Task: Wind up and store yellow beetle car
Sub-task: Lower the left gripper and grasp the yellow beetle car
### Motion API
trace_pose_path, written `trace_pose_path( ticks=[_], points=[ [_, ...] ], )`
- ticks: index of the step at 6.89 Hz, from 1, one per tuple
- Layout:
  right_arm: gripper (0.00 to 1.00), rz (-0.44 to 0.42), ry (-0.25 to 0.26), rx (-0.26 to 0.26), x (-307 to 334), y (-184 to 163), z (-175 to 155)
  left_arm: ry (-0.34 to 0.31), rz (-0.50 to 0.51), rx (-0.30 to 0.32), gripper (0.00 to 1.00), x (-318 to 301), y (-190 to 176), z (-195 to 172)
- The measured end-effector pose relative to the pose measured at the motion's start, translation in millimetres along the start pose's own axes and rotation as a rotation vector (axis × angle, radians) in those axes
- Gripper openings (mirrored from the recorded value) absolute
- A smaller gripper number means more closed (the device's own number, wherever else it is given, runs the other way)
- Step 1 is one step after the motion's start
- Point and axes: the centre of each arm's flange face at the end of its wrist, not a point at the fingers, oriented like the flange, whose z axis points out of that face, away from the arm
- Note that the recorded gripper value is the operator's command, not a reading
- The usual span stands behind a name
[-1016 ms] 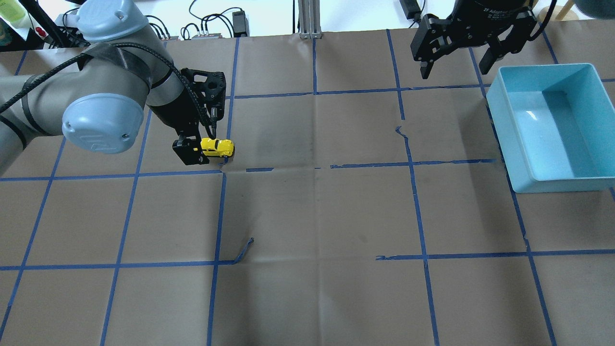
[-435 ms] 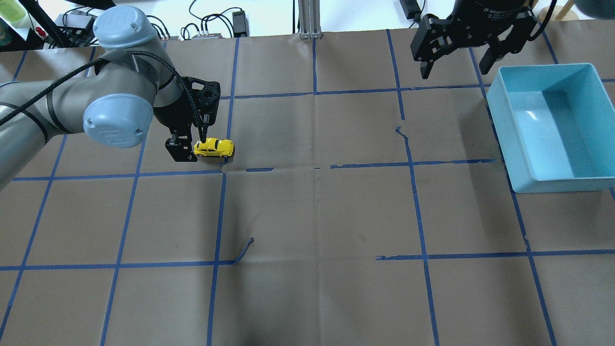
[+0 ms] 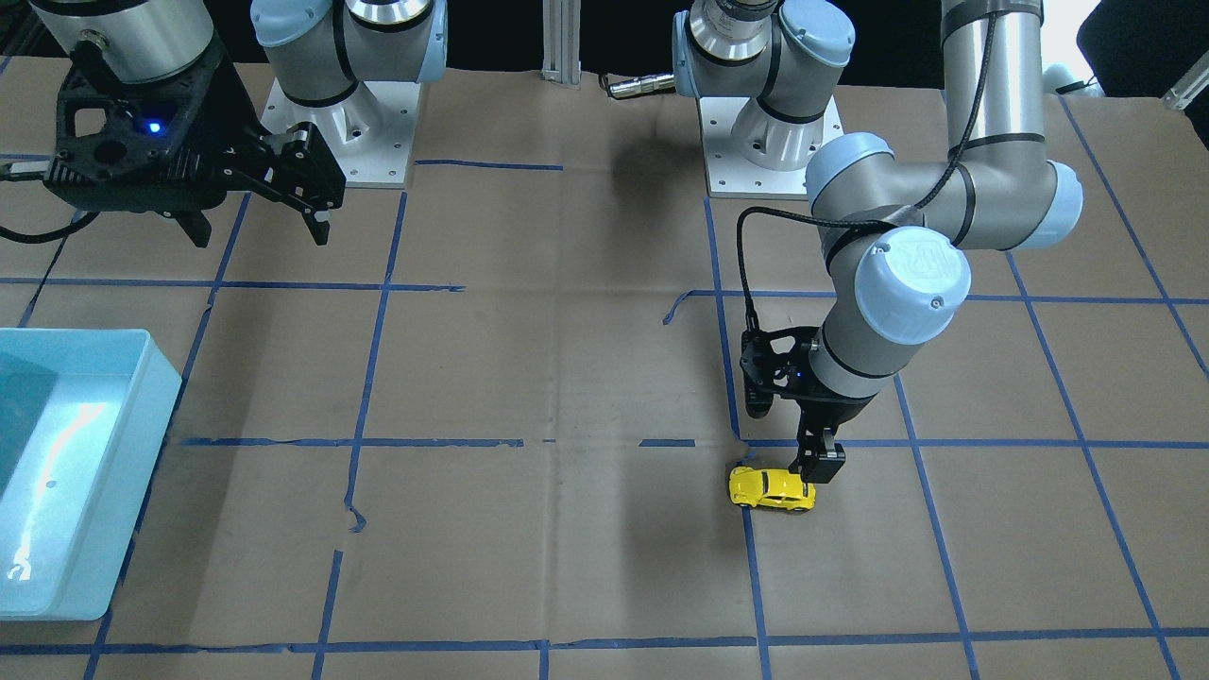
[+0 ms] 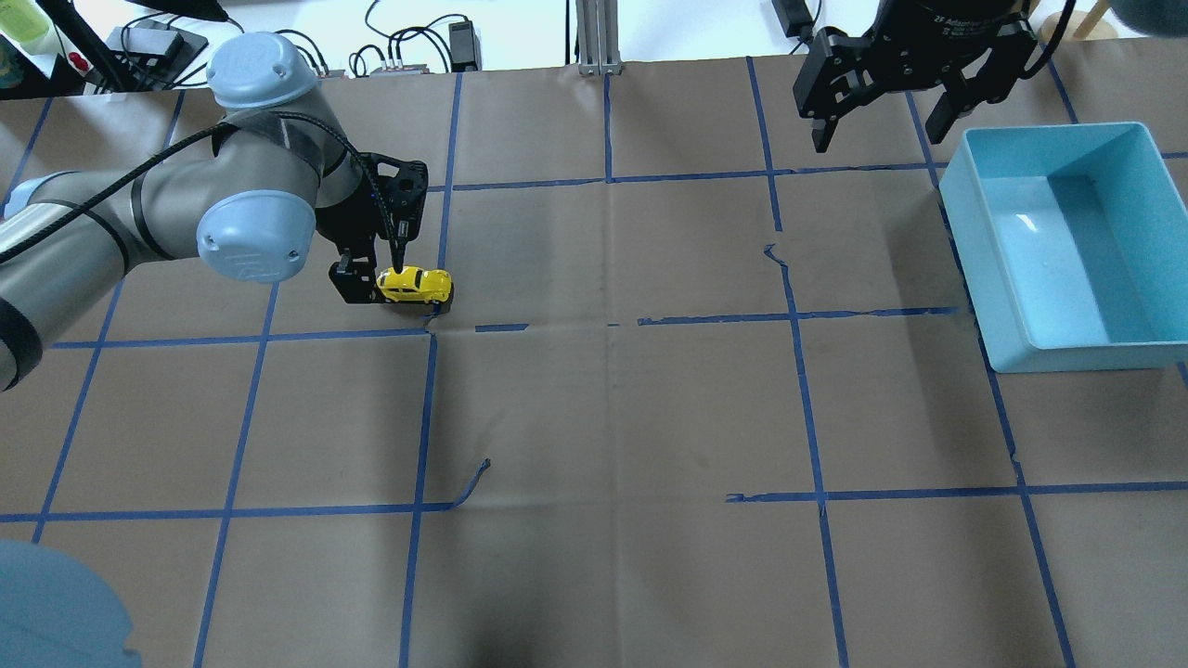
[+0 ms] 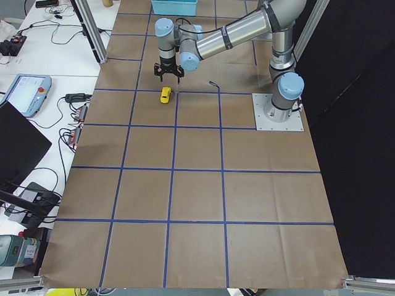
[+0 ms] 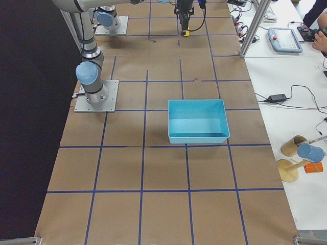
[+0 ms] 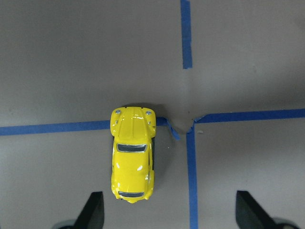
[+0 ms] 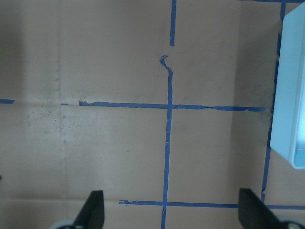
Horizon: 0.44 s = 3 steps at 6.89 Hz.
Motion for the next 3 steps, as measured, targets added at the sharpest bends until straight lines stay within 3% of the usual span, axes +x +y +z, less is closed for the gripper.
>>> trace_pose_path(
  ticks=[3],
  points=[
    [1.00, 0.000, 0.000, 0.000, 0, 0, 0, -0.036, -0.006, -0.004, 0.96, -20, 3, 36]
  ],
)
